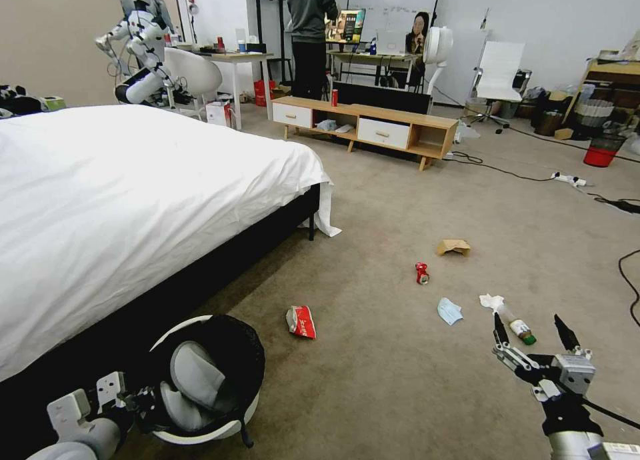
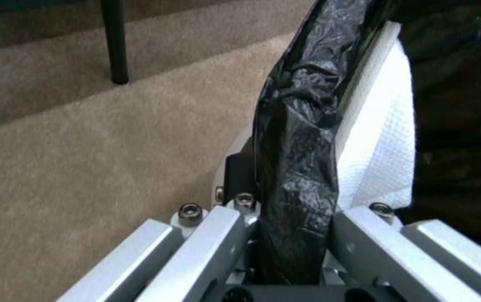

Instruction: Pick up the trash bin, then pick up the garbage from the floor and place it into the trash bin.

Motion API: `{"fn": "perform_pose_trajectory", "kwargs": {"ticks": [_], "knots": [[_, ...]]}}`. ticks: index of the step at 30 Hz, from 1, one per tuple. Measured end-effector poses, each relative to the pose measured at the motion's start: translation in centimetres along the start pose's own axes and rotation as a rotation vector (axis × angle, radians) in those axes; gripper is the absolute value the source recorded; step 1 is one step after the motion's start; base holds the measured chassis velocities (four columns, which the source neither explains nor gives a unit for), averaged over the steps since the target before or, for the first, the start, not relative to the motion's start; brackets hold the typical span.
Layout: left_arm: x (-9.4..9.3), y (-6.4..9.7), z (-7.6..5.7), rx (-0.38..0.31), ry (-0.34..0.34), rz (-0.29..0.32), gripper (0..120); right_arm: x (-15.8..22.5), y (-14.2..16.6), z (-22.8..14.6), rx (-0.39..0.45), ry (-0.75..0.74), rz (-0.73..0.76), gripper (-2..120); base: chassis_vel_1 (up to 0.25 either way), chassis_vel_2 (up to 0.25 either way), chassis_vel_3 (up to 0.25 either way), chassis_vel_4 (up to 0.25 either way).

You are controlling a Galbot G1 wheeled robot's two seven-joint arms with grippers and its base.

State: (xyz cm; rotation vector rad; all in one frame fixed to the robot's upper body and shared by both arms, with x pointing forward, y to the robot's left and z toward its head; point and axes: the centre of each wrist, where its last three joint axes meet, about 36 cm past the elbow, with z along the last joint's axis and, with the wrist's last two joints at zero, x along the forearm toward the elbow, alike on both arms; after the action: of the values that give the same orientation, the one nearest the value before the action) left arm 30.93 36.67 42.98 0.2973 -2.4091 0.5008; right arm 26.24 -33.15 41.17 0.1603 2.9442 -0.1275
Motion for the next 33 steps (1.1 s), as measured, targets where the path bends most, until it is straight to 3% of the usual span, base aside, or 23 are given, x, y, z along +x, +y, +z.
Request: {"fn": "perform_pose_trajectory", "kwargs": {"ticks": [33], "knots": [[0.31,0.4,0.5,-0.024,0.02,-0.008,1,-0.23,-0.15,0.12,-0.006,0.0,0.001,100,-0.085,0.087,0.088,-0.084]]}}
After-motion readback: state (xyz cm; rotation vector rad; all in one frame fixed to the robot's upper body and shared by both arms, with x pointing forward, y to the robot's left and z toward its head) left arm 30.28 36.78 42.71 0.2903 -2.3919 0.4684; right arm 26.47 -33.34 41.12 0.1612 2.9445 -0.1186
